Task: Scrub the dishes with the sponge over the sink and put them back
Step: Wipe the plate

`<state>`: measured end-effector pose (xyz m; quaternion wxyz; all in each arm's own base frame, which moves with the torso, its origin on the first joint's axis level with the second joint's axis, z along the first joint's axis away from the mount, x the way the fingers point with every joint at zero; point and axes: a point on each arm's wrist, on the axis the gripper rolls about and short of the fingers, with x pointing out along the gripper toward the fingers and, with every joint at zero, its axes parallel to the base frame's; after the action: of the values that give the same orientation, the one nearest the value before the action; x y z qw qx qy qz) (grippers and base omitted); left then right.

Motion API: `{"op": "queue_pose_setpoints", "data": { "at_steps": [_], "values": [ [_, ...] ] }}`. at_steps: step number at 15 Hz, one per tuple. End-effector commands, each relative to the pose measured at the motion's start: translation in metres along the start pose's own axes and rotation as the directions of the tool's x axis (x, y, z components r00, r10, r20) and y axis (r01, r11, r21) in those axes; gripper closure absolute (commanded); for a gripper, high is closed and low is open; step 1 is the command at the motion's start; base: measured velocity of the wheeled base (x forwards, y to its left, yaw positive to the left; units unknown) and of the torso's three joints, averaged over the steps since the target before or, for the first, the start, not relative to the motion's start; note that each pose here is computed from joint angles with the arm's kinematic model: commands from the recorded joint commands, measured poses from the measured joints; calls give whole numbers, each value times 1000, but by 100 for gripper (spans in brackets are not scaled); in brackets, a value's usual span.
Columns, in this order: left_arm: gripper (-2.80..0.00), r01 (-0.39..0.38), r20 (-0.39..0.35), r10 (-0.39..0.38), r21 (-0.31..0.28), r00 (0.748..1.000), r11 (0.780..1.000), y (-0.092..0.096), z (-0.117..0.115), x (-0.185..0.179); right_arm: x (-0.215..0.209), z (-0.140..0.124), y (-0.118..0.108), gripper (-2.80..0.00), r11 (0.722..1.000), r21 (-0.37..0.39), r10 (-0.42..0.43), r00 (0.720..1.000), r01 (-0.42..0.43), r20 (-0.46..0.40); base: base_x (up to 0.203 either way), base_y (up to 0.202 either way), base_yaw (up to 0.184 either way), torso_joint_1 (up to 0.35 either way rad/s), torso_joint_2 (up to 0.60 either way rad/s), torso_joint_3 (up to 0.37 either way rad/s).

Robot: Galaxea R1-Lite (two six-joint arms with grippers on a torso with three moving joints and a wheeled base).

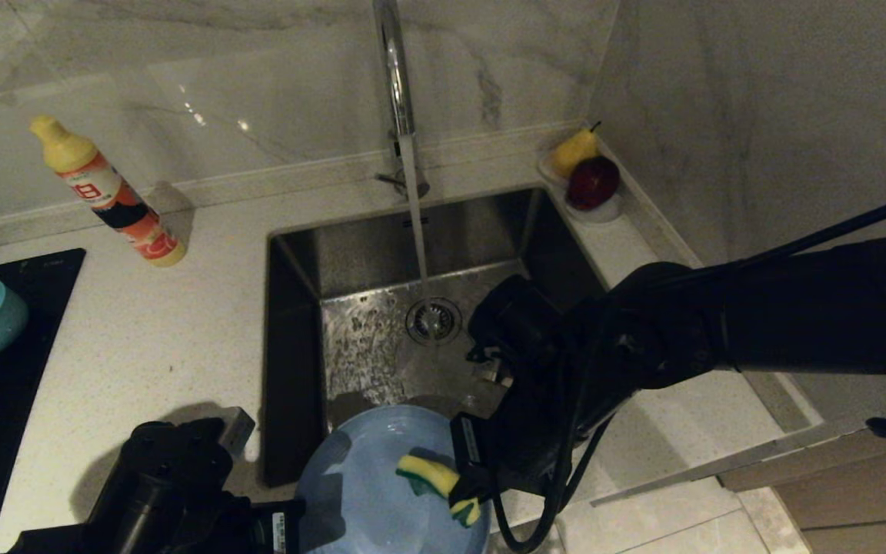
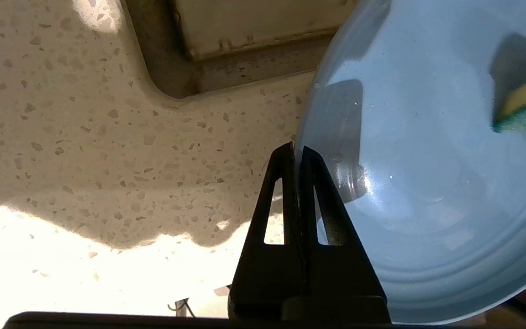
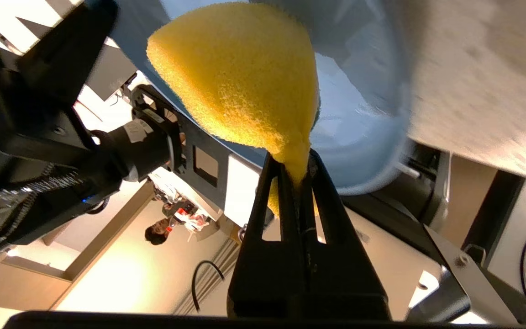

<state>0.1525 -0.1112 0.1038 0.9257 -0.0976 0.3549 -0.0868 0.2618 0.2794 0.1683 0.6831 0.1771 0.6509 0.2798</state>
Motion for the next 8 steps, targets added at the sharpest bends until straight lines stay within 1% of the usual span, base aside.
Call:
{"op": "queue_pose_setpoints", "data": {
  "at_steps": [1, 5, 8],
  "values": [
    [0, 0, 7, 0, -5, 1000, 1000, 0, 0, -1, -7, -7, -4, 0, 1000, 11, -6, 1000, 6, -8, 0, 0, 0, 0, 0, 0],
    [0, 6, 23, -6, -11, 1000, 1000, 1, 2, -5, -21, -14, -7, 0, 1000, 17, -5, 1000, 5, 3, 0, 0, 0, 0, 0, 0],
    [0, 14, 34, -14, -10, 999, 1000, 1, 3, -7, -38, -20, -3, 0, 1000, 7, 19, 999, -19, 31, 0, 0, 0, 0, 0, 0]
  ]
}}
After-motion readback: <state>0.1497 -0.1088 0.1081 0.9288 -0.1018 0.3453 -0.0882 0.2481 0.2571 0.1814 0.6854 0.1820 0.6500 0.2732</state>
